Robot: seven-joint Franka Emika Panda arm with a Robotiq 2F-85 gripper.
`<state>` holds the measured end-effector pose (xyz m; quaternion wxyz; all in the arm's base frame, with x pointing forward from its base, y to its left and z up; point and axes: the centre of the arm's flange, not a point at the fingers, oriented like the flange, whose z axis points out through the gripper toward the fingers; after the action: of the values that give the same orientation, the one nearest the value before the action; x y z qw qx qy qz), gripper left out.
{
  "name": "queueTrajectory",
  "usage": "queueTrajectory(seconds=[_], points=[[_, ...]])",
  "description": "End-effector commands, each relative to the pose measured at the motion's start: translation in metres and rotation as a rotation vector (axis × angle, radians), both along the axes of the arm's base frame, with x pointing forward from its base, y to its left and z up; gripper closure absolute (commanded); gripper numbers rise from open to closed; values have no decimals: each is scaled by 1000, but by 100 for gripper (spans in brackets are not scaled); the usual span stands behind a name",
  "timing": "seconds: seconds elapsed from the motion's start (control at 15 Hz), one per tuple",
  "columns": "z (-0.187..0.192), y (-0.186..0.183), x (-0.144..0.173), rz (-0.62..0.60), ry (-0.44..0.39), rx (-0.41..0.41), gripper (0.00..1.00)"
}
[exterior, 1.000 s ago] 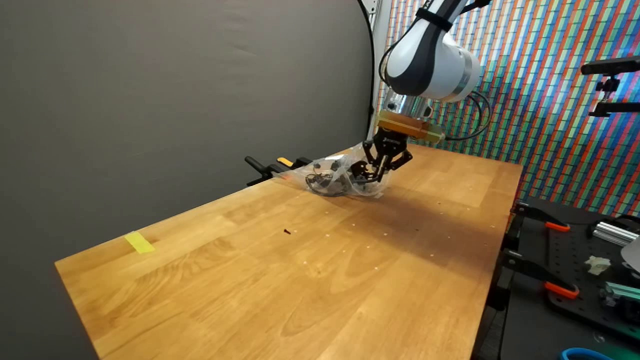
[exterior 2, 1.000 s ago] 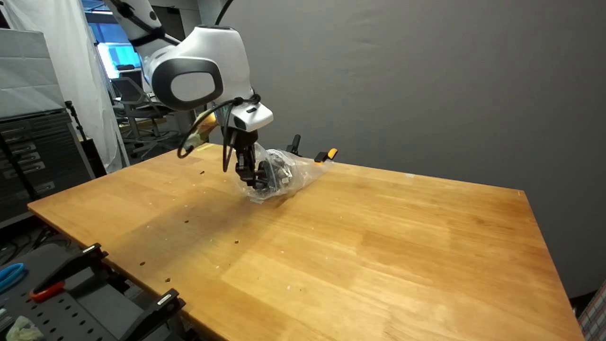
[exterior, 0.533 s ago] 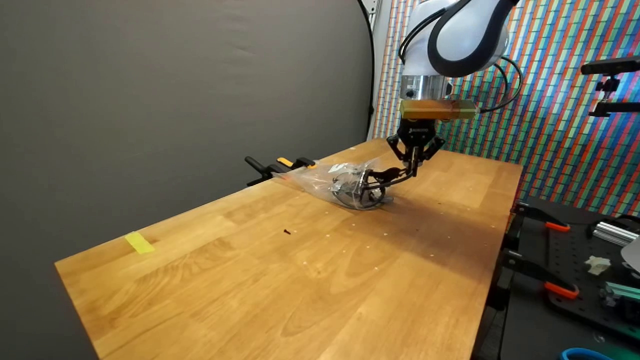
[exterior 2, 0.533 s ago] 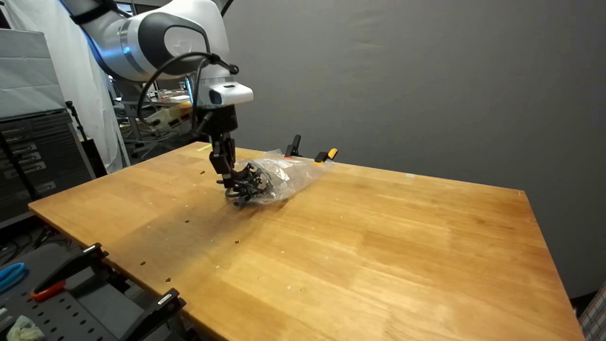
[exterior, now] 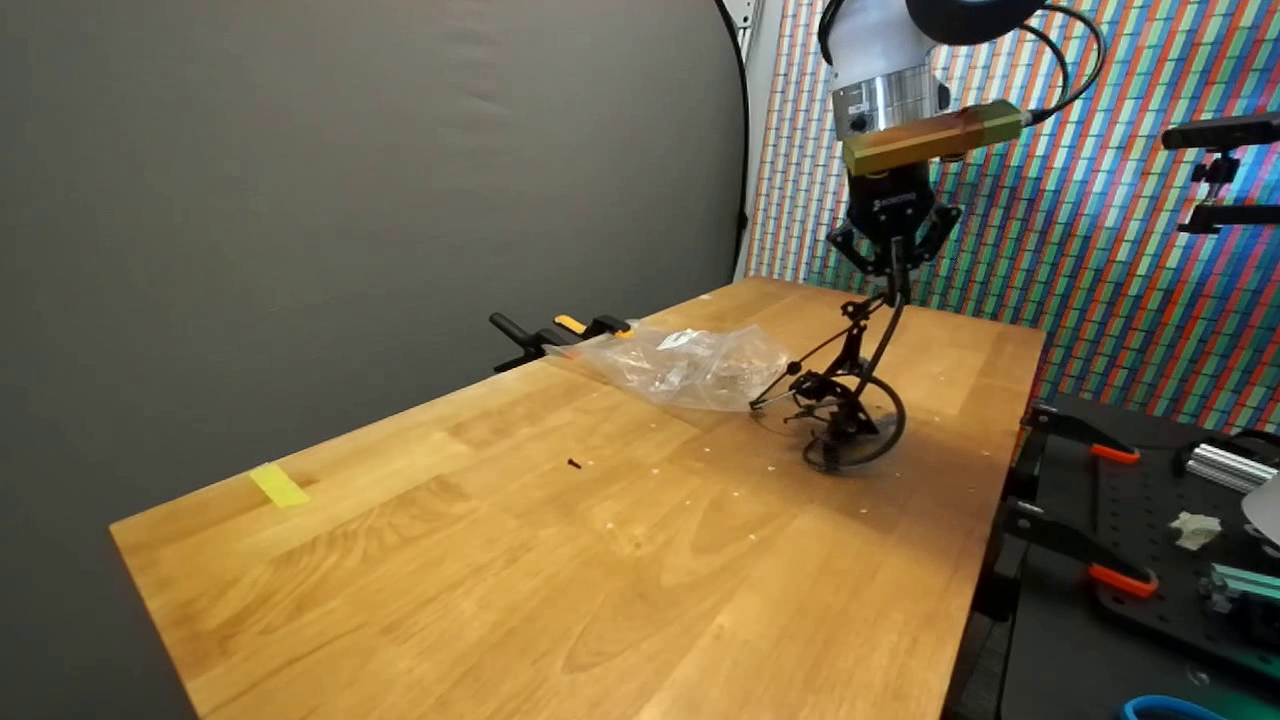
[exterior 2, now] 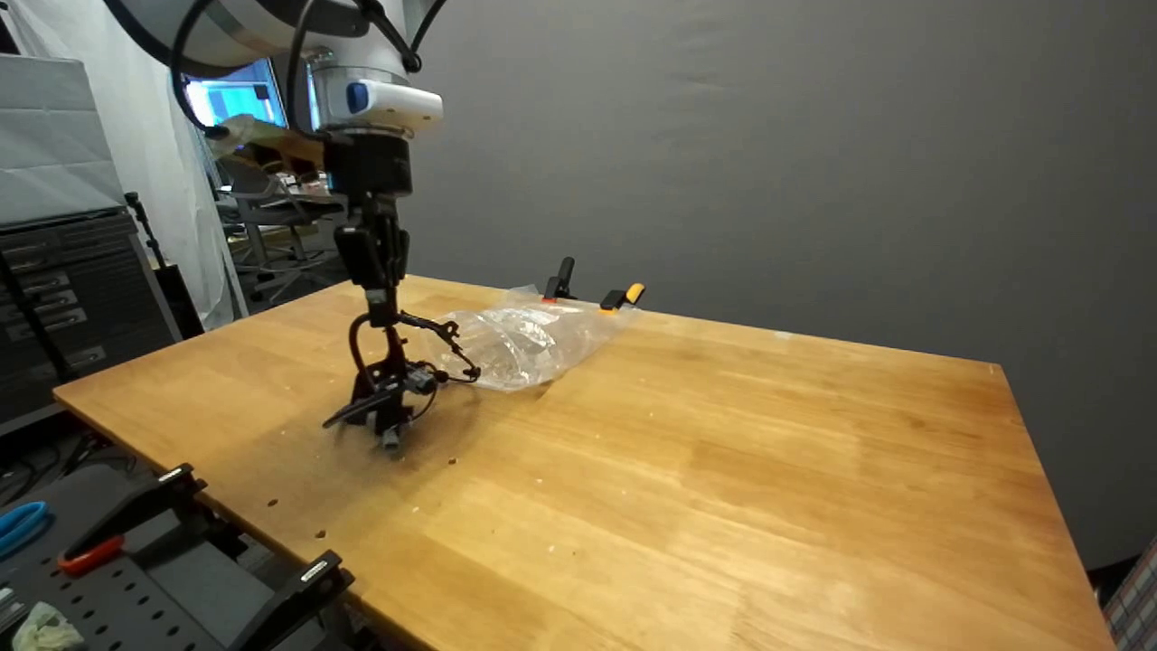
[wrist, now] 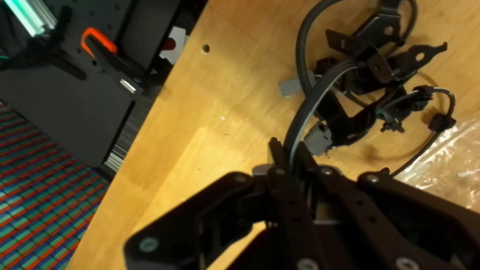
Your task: Remove the cables from the plastic bag and put them on the table
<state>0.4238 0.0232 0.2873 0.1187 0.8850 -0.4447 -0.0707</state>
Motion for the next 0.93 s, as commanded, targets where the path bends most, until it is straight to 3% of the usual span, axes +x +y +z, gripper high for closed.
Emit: queueTrajectory(seconds=[0.0, 0.2, 0.87], points=[[38, 6, -11, 9, -23, 26, 98], [61, 23, 5, 94, -137, 132, 98], [105, 151, 56, 442, -329, 448, 98]])
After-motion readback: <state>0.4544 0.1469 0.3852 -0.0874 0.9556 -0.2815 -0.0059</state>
